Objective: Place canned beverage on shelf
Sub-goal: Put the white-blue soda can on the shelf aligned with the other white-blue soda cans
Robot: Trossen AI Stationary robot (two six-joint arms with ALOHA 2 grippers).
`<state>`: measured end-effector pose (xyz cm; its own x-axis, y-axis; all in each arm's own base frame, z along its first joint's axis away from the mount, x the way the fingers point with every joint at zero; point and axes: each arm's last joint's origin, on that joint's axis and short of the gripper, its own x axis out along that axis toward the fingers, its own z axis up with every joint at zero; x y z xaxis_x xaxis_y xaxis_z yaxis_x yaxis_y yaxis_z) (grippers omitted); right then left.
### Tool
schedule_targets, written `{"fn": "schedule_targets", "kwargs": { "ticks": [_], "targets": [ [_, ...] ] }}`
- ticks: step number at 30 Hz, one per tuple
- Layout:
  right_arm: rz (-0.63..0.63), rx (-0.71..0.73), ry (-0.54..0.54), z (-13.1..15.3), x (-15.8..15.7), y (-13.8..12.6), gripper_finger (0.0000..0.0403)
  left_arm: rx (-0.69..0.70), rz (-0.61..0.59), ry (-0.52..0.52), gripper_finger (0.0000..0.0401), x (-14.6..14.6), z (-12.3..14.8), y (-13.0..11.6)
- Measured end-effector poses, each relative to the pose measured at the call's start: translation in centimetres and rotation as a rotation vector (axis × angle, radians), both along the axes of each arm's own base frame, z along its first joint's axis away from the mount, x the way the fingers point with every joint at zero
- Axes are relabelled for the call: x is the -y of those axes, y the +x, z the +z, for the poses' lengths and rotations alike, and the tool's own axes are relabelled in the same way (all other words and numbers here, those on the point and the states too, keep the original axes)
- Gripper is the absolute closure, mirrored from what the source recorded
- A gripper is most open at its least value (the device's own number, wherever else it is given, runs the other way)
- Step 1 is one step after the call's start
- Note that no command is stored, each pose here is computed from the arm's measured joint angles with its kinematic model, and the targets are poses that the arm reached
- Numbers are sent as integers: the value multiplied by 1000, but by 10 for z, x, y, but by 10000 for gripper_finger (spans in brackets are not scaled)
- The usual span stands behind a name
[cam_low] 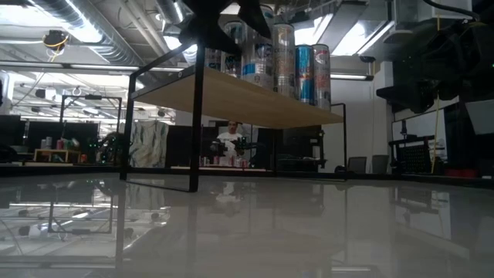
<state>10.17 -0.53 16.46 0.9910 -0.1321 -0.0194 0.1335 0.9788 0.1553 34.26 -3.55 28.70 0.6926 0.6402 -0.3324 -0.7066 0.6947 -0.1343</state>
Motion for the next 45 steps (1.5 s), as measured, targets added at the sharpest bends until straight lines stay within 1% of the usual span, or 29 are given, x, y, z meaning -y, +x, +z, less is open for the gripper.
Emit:
{"fn": "schedule_targets", "kwargs": {
  "ticks": [15,31,36,42,45],
  "targets": [
    [0,-2,0,0,0,0,15,4,27,9,73,-4,-2,2],
    [0,-4,0,0,0,0,15,-15,82,54,73,-1,-3,-1],
    [0,-4,0,0,0,0,15,-8,66,53,73,5,-2,-1],
    [0,-4,0,0,0,0,15,67,32,39,73,17,4,0],
    [0,-4,0,0,0,0,15,100,4,57,73,23,10,0]
  ]
}}
